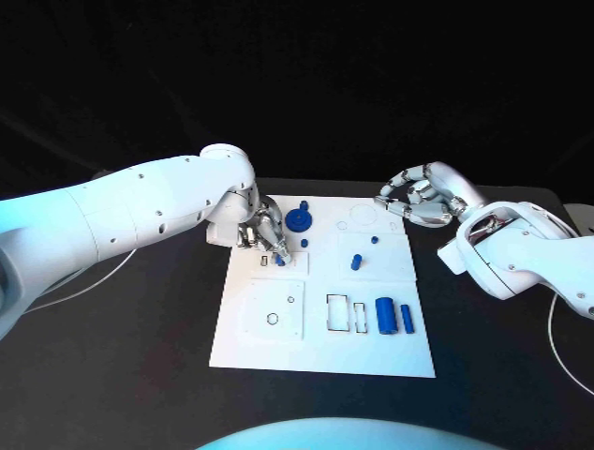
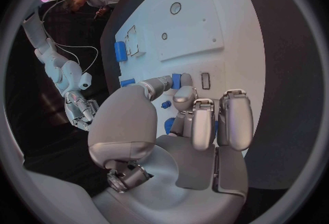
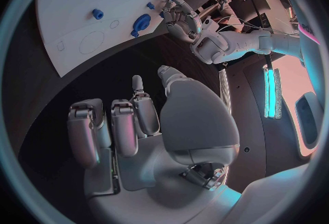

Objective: Assemble the parts on the task board

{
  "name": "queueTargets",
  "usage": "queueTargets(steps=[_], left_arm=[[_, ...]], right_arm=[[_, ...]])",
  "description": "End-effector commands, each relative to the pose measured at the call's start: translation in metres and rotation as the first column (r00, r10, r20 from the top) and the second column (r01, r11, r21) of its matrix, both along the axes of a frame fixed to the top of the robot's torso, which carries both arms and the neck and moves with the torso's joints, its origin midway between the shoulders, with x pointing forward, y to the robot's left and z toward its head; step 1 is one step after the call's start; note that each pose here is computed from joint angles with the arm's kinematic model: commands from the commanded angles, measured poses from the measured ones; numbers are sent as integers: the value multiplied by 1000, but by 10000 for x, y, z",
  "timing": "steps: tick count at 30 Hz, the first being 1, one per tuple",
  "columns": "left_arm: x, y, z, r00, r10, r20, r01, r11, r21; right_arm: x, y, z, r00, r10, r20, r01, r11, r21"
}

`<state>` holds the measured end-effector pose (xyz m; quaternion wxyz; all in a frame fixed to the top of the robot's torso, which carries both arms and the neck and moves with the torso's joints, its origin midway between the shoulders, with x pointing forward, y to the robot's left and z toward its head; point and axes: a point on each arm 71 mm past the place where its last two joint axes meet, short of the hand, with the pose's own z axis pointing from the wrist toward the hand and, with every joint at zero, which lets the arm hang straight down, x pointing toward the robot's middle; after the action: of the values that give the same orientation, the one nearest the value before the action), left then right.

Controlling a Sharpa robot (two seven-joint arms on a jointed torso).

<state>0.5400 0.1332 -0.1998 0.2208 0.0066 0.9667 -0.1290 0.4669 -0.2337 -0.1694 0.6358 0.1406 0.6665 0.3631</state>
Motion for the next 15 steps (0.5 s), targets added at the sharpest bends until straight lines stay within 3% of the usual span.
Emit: queueTargets(steps=[1, 15], left_arm=[[-68, 4, -190, 1000, -13, -14, 13, 998, 55], [-57, 17, -188, 1000, -13, -4, 13, 998, 65]], right_arm=[[-8, 11, 3, 1000, 12, 8, -12, 1000, -8], [-11, 13, 4, 1000, 13, 9, -13, 1000, -9]])
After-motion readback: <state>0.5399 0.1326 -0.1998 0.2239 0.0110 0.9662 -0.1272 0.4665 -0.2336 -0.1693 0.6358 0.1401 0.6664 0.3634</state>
